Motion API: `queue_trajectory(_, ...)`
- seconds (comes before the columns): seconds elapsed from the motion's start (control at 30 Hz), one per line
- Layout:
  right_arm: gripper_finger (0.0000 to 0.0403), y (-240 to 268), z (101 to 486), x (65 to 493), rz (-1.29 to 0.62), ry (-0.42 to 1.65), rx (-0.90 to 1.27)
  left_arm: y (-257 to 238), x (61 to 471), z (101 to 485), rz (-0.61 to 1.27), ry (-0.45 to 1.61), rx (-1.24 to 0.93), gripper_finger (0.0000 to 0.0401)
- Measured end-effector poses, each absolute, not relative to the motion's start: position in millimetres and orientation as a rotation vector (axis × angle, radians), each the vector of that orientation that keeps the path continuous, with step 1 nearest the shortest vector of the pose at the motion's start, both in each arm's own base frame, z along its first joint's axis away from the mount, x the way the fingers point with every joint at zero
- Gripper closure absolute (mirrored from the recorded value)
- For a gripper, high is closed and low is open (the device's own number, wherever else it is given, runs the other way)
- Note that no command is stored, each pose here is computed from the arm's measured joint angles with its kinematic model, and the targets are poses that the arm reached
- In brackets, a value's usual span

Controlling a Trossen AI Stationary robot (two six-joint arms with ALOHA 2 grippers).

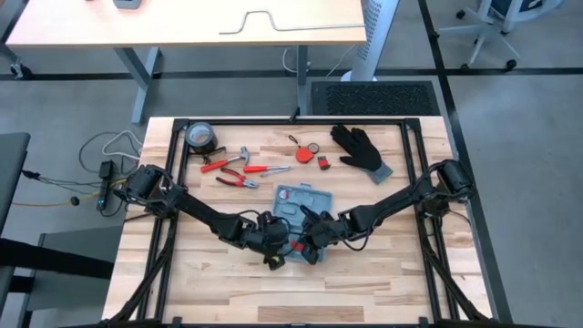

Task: Prefit tool cases
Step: Put the orange screwdriver bits into the gray prefit tool case

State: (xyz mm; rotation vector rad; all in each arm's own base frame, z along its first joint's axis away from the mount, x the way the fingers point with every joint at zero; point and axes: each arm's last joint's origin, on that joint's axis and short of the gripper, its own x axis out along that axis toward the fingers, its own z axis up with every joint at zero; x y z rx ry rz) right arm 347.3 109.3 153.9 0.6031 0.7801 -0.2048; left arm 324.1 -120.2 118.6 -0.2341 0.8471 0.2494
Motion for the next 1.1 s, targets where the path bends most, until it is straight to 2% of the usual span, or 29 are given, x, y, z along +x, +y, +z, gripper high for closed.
queue_trajectory(0.57, 0.0402, 136, 142, 341, -0.194, 0.818, 0.636, -119, 327, 132, 0.181, 0.791, -0.138, 0.0401)
queue_trajectory(0.93, 0.0402, 147, 137, 330, -0.372, 0.755, 0.646, -120, 329, 134, 0.146, 0.771, -0.148, 0.0401)
queue_trajectory(1.1, 0.0402, 158, 135, 323, -0.370, 0.776, 0.651, -120, 329, 134, 0.148, 0.770, -0.148, 0.0401)
